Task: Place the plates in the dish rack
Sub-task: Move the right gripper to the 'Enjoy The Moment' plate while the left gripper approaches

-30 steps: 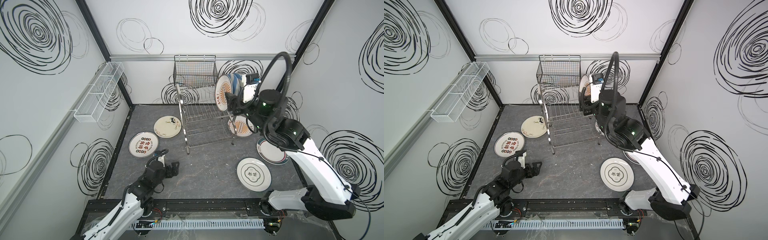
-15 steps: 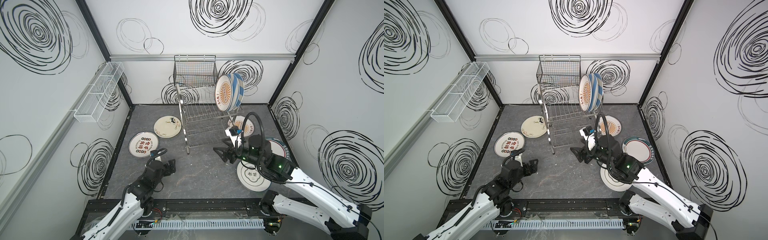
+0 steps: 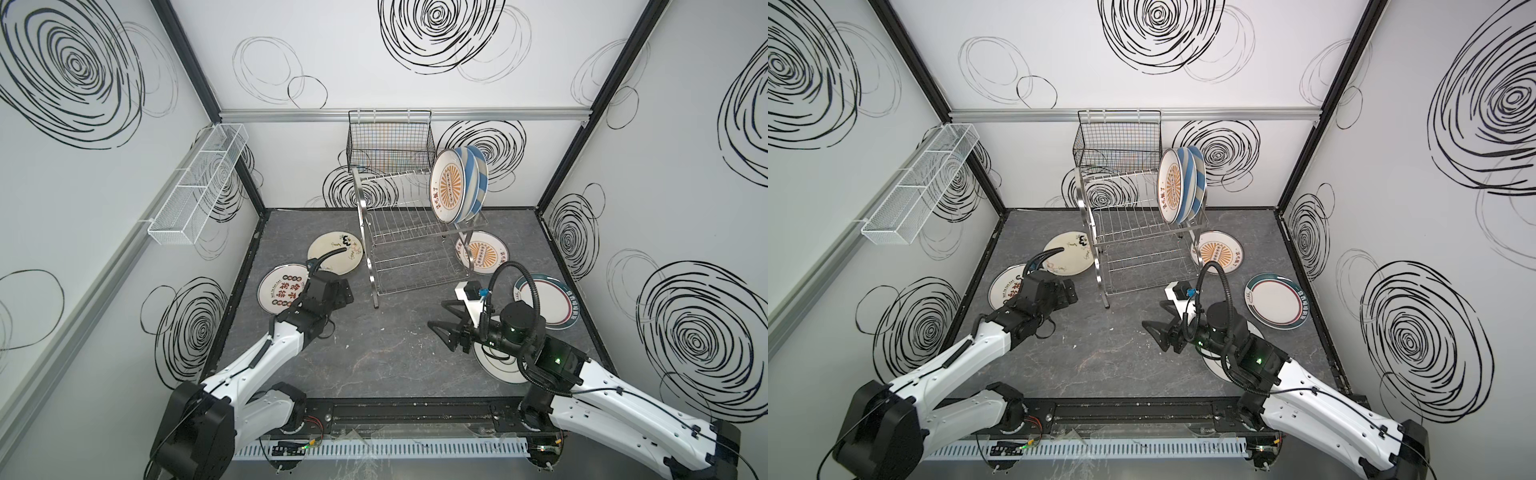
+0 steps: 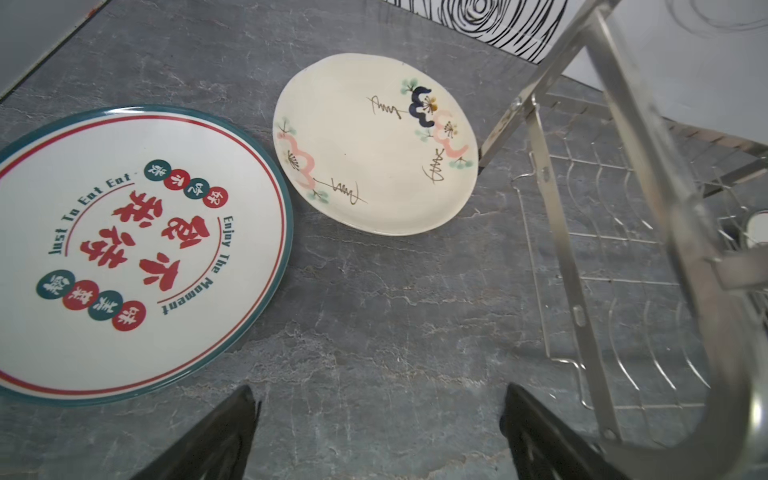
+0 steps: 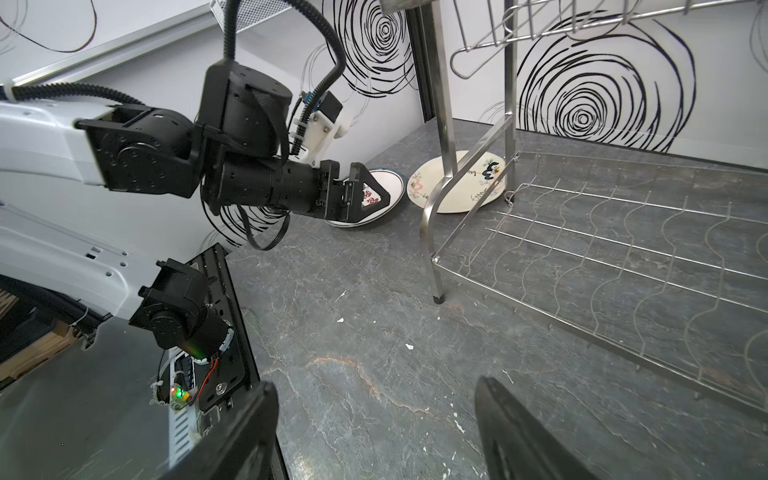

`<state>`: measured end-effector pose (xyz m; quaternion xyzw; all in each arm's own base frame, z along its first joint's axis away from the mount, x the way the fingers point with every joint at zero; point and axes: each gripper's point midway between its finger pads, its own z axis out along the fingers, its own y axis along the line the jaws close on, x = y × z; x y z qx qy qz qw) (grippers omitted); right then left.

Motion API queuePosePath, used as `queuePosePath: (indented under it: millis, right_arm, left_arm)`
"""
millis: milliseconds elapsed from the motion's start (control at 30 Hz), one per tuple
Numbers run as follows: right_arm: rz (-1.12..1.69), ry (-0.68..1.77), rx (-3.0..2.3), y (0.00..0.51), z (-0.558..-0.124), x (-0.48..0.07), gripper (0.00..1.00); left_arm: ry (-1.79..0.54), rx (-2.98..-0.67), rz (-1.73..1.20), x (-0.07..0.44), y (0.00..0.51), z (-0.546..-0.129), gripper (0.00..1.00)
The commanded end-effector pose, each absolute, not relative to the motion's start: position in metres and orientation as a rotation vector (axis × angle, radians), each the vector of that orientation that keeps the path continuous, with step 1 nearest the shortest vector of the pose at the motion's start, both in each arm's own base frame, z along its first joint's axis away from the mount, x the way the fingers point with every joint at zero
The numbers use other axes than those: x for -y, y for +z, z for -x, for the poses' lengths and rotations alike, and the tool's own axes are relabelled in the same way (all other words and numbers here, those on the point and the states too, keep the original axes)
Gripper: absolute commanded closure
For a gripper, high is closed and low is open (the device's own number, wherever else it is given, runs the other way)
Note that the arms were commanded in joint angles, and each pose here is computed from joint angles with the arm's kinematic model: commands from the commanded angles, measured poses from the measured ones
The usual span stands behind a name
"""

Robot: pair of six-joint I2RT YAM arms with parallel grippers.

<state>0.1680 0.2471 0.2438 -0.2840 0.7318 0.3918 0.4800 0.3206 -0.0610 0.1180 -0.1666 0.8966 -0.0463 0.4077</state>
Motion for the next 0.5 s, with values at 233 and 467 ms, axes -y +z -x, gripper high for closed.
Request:
queuePosePath:
  millis: [233,467]
  right_arm:
    - [0.696,0.991,-1.735,0.238,-0.163,-0.247,0.18]
    - [0.687,1.021,-1.725,0.235,-0.162,-0.249,0.18]
  left_arm:
    - [-0.176,-2.292,0.476,0.037,0.101,-0.344,0.04]
    - [-0.162,-2.331,0.51,0.025,0.078,-0.351,0.04]
